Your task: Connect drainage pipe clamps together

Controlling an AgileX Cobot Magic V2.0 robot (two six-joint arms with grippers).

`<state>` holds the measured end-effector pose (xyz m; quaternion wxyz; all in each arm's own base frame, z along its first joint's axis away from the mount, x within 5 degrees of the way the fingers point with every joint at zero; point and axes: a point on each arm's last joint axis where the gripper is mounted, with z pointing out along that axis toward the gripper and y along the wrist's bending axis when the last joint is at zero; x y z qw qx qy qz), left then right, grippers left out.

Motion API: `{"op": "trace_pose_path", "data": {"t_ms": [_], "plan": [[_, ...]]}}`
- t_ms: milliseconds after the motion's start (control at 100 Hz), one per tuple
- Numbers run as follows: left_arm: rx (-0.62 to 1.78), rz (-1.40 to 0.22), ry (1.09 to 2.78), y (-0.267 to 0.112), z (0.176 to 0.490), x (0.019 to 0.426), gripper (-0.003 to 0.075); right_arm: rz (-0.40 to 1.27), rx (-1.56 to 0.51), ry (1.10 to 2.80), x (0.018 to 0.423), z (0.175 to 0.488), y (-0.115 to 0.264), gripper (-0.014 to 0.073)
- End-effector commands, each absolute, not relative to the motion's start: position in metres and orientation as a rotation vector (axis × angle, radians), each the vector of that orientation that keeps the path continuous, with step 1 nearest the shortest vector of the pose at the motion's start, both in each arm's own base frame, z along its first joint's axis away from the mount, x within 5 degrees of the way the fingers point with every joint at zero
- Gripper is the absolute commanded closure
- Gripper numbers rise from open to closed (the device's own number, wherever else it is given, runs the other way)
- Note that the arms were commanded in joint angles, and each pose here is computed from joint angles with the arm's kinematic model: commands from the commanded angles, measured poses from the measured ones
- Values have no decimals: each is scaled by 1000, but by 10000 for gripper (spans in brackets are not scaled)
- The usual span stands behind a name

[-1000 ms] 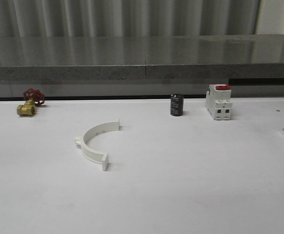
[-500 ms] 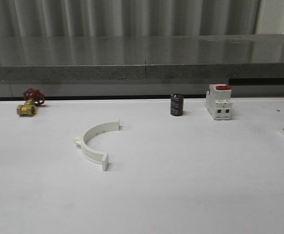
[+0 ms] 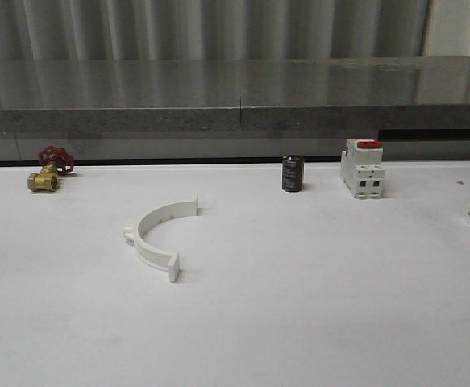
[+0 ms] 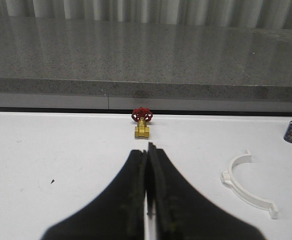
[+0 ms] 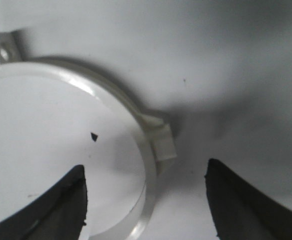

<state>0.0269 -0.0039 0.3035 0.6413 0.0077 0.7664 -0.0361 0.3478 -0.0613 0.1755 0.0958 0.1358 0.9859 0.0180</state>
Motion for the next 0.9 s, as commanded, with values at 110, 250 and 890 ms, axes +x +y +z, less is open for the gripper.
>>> {"op": "trace_pose_path", "data": {"t_ms": [110, 250, 890], "plan": [[14, -83, 1662, -4, 317, 27, 741, 44, 392, 2822, 363, 190, -67, 95], [14, -83, 1660, -4, 317, 27, 741, 44, 393, 2824, 366, 187, -67, 292], [14, -83, 1658, -4, 318, 27, 741, 54, 299, 2774, 367, 222, -45, 645]]}}
